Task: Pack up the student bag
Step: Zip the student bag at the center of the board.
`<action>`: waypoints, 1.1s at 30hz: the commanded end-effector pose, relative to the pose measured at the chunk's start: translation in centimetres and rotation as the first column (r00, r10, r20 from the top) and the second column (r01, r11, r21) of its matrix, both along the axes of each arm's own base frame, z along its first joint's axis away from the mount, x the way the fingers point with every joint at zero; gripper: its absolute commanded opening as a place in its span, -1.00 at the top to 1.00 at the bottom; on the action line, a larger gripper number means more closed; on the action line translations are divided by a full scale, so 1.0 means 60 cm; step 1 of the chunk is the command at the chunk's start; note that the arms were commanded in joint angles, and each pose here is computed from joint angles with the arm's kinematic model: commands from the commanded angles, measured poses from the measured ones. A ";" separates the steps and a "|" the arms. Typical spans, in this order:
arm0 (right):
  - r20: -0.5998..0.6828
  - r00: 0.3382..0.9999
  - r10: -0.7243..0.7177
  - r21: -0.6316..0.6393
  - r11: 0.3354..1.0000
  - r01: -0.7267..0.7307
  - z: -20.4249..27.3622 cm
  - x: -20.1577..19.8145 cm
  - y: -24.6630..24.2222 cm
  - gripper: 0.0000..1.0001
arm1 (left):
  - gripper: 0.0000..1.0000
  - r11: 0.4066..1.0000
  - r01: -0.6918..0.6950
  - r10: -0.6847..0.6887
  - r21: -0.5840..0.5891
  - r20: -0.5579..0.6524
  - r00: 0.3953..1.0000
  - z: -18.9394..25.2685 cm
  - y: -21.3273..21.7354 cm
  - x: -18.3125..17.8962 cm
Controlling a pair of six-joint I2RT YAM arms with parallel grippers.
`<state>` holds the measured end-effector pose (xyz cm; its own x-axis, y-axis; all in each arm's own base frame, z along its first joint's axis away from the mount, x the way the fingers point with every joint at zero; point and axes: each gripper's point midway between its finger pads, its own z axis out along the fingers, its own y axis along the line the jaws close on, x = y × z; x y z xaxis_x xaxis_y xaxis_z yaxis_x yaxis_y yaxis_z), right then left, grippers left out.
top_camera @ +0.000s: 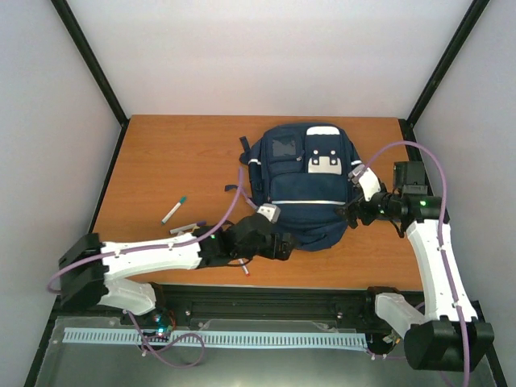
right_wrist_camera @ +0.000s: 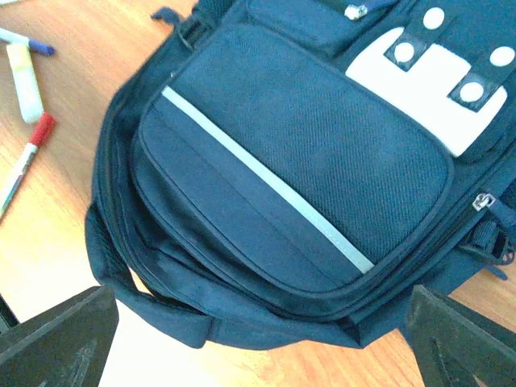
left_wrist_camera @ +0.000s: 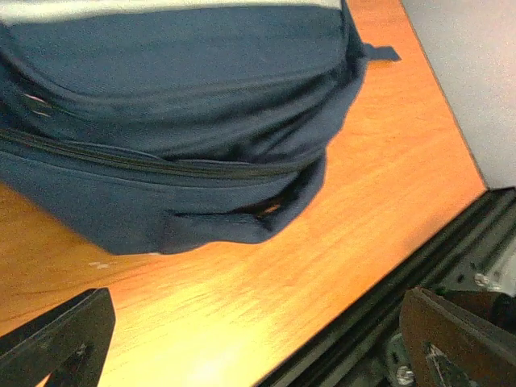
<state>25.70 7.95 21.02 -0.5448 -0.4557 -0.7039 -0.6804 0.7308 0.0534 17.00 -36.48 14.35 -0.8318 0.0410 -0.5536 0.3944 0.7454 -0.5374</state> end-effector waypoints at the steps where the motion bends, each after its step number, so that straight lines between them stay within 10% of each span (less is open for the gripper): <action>1: 0.045 0.999 -0.025 0.074 0.997 0.022 0.032 -0.002 0.011 -1.00 | -0.99 0.950 -0.068 0.025 0.303 0.145 0.989 0.020 0.103 0.017; 7: -0.032 0.996 -0.087 0.018 0.996 0.087 0.024 0.013 -0.009 -1.00 | -0.99 0.862 -0.138 -0.008 0.488 0.285 0.959 0.066 0.172 0.041; 15: 0.255 0.966 -0.037 0.031 0.999 0.030 0.130 0.019 0.001 -1.00 | -0.99 0.888 -0.355 0.143 0.293 0.556 0.819 0.231 0.247 0.075; 22: 0.220 0.975 -0.032 0.241 0.970 -0.023 0.155 0.042 0.039 -0.85 | -1.00 0.603 -0.782 0.529 0.159 0.654 0.540 0.307 0.409 0.114; 33: 0.167 0.985 -0.051 0.127 0.991 0.030 0.016 0.051 0.015 -0.32 | -0.96 0.860 -0.460 0.344 0.221 0.415 0.842 0.223 0.316 0.082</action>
<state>27.89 9.97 23.41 -0.4326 -0.3187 -0.8434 -0.6979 0.7106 0.0894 22.70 -15.15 30.70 -0.4548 -0.0745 -0.8875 0.0404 0.9937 -0.1041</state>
